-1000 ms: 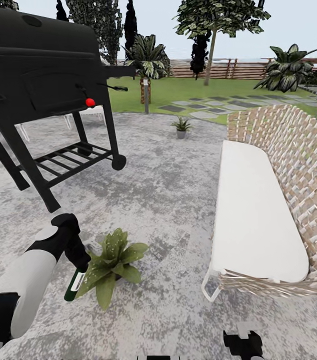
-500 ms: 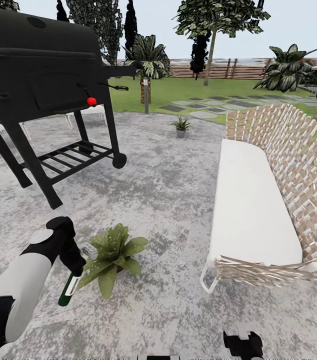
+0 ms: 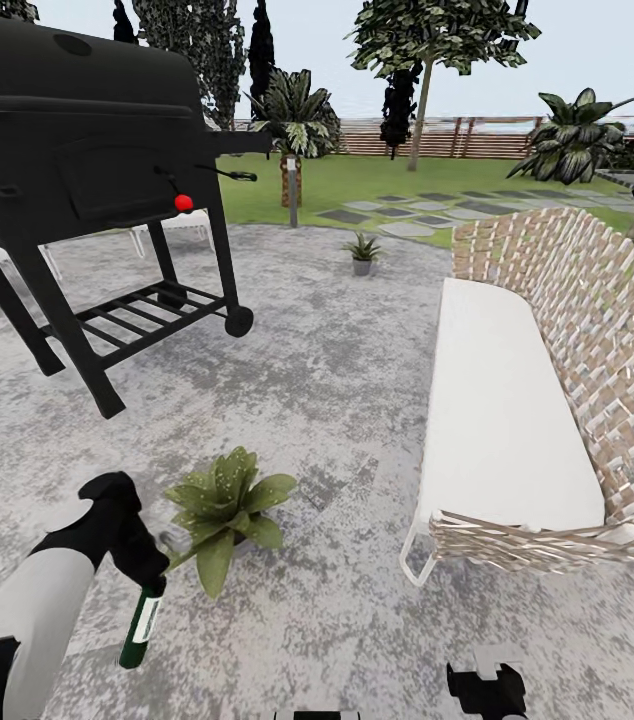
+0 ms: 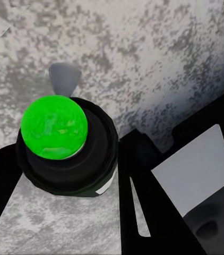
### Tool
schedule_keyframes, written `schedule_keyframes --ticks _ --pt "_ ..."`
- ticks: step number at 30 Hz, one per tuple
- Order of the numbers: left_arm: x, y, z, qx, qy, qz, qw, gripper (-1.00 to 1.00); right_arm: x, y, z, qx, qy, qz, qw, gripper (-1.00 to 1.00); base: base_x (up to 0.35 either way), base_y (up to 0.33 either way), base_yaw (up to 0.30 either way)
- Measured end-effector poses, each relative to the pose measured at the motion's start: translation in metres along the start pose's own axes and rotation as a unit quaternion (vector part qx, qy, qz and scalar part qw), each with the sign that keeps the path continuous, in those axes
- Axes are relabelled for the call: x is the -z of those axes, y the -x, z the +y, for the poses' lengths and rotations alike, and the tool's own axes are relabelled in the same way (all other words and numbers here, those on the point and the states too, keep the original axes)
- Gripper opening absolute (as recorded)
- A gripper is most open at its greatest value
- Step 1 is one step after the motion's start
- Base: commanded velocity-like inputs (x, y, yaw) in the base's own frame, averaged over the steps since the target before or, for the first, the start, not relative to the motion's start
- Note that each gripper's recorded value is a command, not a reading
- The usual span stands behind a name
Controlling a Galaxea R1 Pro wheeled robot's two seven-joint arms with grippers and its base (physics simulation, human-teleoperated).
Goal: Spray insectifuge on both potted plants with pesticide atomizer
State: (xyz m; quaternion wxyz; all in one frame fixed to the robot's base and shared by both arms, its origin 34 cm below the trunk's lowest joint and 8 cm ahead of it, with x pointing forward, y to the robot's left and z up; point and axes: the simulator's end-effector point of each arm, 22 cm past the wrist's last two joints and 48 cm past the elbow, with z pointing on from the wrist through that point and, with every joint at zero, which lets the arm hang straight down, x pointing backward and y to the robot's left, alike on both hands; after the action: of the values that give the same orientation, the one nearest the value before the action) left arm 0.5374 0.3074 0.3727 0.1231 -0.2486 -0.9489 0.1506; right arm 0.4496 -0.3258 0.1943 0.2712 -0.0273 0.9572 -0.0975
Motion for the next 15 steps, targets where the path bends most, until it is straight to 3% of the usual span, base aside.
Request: schedule_keyframes --ticks 3,7,10,12,15 --pt "0.007 0.000 0.007 0.003 0.010 -0.006 0.9999 -1.00 0.000 0.000 0.000 0.000 0.000 0.000 1.0000 1.00 0.000 0.000 0.000" --pt "0.022 -0.010 0.032 0.026 0.025 -0.022 0.9991 -1.00 0.000 0.000 0.000 0.000 0.000 0.000 1.0000 1.00 0.000 0.000 0.000" --pt "0.012 -0.017 0.027 0.030 0.016 -0.016 0.9993 -1.00 0.000 0.000 0.000 0.000 0.000 0.000 1.0000 1.00 0.000 0.000 0.000" --pt "0.019 -0.011 0.031 0.022 0.032 -0.017 0.9991 -1.00 0.003 -0.010 0.009 -0.002 0.007 0.008 0.9999 1.00 0.000 0.000 0.000" --pt "0.016 -0.022 0.034 0.027 0.027 -0.015 0.9992 -1.00 0.008 -0.020 0.023 -0.004 0.015 0.015 0.9998 1.00 0.000 0.000 0.000"
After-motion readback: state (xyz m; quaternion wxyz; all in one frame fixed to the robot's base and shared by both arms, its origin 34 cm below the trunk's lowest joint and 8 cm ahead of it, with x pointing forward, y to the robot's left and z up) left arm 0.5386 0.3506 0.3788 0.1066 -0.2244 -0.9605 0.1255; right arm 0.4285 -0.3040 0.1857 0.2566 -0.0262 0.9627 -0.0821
